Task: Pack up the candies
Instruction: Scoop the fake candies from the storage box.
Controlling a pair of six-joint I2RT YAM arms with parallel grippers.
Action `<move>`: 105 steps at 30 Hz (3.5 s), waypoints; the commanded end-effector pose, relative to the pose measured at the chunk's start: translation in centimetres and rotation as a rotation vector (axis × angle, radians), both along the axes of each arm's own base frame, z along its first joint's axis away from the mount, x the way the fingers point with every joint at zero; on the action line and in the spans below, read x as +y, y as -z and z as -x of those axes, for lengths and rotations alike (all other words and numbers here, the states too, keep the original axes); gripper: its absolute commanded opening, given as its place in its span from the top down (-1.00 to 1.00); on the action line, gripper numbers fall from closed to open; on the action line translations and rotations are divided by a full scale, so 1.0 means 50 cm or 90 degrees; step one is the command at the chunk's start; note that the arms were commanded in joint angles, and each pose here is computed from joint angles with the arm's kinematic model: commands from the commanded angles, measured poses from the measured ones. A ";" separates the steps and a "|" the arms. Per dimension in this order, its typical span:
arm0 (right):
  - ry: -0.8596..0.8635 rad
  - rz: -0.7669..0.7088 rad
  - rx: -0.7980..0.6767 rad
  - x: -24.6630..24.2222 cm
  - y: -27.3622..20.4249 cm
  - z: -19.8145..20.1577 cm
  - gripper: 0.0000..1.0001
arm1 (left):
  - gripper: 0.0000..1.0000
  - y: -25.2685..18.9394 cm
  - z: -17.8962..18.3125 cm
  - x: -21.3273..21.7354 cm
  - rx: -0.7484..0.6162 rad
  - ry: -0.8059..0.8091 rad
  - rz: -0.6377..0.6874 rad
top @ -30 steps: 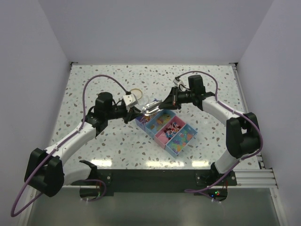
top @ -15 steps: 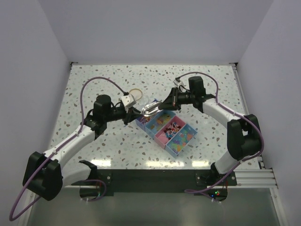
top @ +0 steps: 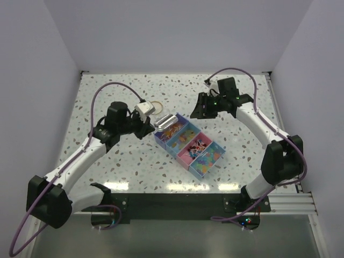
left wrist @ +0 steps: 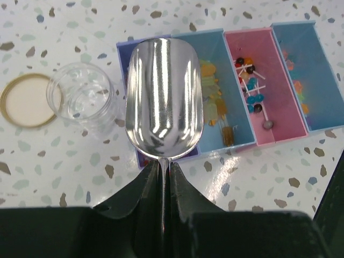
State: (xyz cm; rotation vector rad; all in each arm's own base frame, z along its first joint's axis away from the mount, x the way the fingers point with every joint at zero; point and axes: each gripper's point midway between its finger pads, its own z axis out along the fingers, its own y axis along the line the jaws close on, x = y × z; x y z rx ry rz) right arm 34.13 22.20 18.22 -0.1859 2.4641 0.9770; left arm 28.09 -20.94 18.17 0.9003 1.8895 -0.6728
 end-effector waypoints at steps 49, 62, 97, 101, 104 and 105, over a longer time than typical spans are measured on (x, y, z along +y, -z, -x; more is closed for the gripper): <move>-0.080 0.375 -0.242 0.079 0.120 0.001 1.00 | 1.00 -0.025 0.057 0.051 0.130 0.064 -0.379; -0.087 0.355 -0.233 0.091 0.131 0.006 1.00 | 1.00 0.032 0.064 0.072 0.162 0.059 -0.472; -0.080 0.193 -0.224 0.100 -0.008 0.011 -0.07 | 1.00 -0.013 0.019 0.052 0.057 0.062 -0.385; -0.134 0.012 -0.171 0.133 -0.062 0.038 -0.32 | 1.00 -0.072 0.008 0.051 -0.017 0.064 -0.294; -0.163 -0.076 -0.134 0.159 -0.086 0.048 -0.39 | 1.00 -0.104 0.010 0.036 -0.072 0.082 -0.237; -0.183 -0.111 -0.110 0.172 -0.090 0.057 -0.42 | 1.00 -0.101 0.018 0.027 -0.074 0.097 -0.221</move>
